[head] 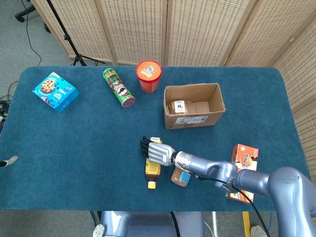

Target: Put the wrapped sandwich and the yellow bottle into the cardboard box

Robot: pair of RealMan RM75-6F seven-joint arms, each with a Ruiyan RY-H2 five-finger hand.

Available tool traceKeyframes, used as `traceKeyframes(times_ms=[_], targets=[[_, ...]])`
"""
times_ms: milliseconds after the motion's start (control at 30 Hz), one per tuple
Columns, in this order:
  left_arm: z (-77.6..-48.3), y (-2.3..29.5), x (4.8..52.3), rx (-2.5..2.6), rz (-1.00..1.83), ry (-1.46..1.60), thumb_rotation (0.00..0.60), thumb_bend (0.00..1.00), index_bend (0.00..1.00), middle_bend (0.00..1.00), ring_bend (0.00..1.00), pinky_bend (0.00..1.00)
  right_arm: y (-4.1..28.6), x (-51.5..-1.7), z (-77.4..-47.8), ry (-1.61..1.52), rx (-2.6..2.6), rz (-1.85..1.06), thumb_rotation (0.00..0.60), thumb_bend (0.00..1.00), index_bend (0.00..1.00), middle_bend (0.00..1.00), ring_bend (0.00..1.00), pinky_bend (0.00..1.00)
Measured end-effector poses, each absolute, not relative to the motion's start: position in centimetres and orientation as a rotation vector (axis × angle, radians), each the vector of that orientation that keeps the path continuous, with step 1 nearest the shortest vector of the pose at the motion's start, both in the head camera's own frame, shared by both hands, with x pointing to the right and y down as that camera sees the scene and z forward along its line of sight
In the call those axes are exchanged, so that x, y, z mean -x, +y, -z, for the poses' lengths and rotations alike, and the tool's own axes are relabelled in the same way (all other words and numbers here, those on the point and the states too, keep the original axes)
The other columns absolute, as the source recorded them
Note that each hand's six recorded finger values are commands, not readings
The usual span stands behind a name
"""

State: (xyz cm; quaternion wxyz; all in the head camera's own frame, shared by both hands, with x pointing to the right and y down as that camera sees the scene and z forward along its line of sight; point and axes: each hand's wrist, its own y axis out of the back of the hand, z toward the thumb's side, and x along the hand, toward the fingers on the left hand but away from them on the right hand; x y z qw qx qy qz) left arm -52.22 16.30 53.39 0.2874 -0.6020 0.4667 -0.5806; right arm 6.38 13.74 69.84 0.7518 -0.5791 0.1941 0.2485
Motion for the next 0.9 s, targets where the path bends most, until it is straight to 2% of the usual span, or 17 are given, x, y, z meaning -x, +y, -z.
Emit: traceKeyframes(times_ms=[100, 433, 600, 833, 900], targets=[[-53.5, 16.3, 52.1, 1.611, 1.553, 1.241, 0.600, 0.00, 0.00, 0.00, 0.00, 0.00, 13.8, -6.9, -69.7, 0.385, 1.319, -0.504, 0.600, 1.00, 0.61, 0.57, 0.45, 0.35], [-53.7, 16.4, 51.7, 1.621, 1.549, 1.225, 0.600, 0.00, 0.00, 0.00, 0.00, 0.00, 11.9, -8.8, -67.6, 0.214, 1.452, -0.416, 0.600, 1.00, 0.61, 0.58, 0.45, 0.35], [-53.7, 16.5, 51.5, 1.630, 1.547, 1.219, 0.600, 0.00, 0.00, 0.00, 0.00, 0.00, 9.2, -10.8, -63.7, 0.045, 1.500, -0.423, 0.600, 1.00, 0.61, 0.58, 0.45, 0.35], [-53.5, 16.5, 51.4, 1.640, 1.538, 1.222, 0.600, 0.00, 0.00, 0.00, 0.00, 0.00, 4.1, -14.2, -56.1, -0.231, 1.478, -0.479, 0.600, 1.00, 0.61, 0.59, 0.45, 0.35], [-53.5, 16.4, 51.3, 1.645, 1.534, 1.220, 0.600, 0.00, 0.00, 0.00, 0.00, 0.00, 2.8, -14.9, -54.7, -0.297, 1.464, -0.513, 0.600, 1.00, 0.61, 0.60, 0.45, 0.35]])
